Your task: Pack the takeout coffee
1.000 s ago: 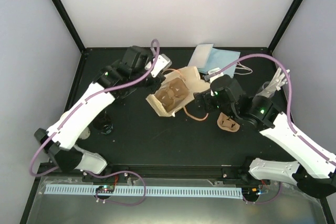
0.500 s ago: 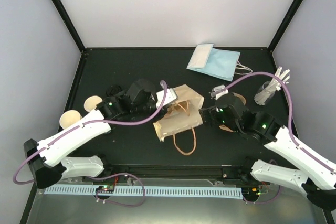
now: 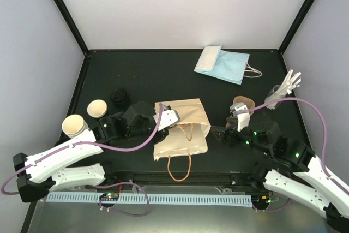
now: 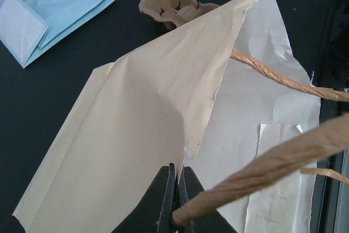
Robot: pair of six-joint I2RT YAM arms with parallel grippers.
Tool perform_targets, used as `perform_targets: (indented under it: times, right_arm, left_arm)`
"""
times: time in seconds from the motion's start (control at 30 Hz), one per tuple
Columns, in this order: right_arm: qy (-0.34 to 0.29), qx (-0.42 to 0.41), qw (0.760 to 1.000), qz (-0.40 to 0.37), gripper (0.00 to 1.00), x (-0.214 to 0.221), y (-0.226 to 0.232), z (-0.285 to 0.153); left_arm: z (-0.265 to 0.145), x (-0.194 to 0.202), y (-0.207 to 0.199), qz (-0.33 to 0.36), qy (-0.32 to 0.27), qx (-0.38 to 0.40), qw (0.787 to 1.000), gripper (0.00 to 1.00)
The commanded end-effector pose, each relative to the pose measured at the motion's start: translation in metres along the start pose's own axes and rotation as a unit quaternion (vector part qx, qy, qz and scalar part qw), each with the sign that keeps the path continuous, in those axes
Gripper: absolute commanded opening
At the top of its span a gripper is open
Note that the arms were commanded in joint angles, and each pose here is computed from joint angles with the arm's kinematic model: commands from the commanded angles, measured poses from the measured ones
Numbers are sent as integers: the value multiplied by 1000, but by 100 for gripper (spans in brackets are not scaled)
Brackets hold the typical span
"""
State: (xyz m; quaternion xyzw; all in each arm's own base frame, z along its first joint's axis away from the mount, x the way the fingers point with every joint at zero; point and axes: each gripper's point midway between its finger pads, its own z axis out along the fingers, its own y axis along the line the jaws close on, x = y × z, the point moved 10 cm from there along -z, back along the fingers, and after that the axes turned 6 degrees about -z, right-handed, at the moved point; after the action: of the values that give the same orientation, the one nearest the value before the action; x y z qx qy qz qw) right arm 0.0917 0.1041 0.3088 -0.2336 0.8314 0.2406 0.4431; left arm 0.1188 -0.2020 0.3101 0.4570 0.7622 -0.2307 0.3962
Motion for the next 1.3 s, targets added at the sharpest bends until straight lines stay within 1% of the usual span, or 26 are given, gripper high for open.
perform_targets:
  times: [0.0, 0.1, 0.23, 0.3, 0.4, 0.43, 0.53, 0.67, 0.9, 1.0, 1.13, 1.27]
  right_arm:
    - [-11, -79, 997, -23, 86, -10, 14, -2]
    - [-1, -108, 993, -36, 77, -17, 20, -1]
    - [-8, -153, 987, -58, 61, -19, 30, 2]
    - [-14, -163, 983, -78, 57, -21, 35, 0]
    - [-26, -177, 978, -108, 55, -26, 43, -2]
    - [-29, -183, 976, -116, 53, -29, 46, -2]
    - [-30, -207, 967, -149, 41, -35, 56, 2]
    - [-47, -234, 951, -194, 40, -41, 65, 6]
    - [-88, -227, 944, -220, 35, -43, 67, 15]
    - [-100, -229, 937, -243, 38, -37, 67, 23]
    - [-119, -193, 939, -259, 37, -39, 63, 28]
    - [-132, -184, 921, -316, 36, -36, 63, 31]
  left_arm:
    - [1, -3, 2, -28, -16, -20, 999, 1]
    - [0, -10, 4, -48, -17, -36, 998, 1]
    - [-3, -24, 8, -67, -20, -55, 996, 1]
    - [-3, -27, 10, -69, -20, -71, 995, 2]
    - [-5, -30, 15, -65, -26, -101, 992, 2]
    - [-5, -31, 16, -58, -27, -106, 992, 2]
    - [-9, -33, 19, -36, -34, -119, 992, 2]
    - [-16, -38, 25, -8, -42, -133, 990, 2]
    - [-18, -43, 35, 25, -34, -152, 988, 2]
    - [-18, -41, 42, 35, -31, -163, 986, 2]
    - [-20, -40, 46, 51, -35, -167, 984, 2]
    - [-19, -38, 45, 56, -36, -161, 985, 2]
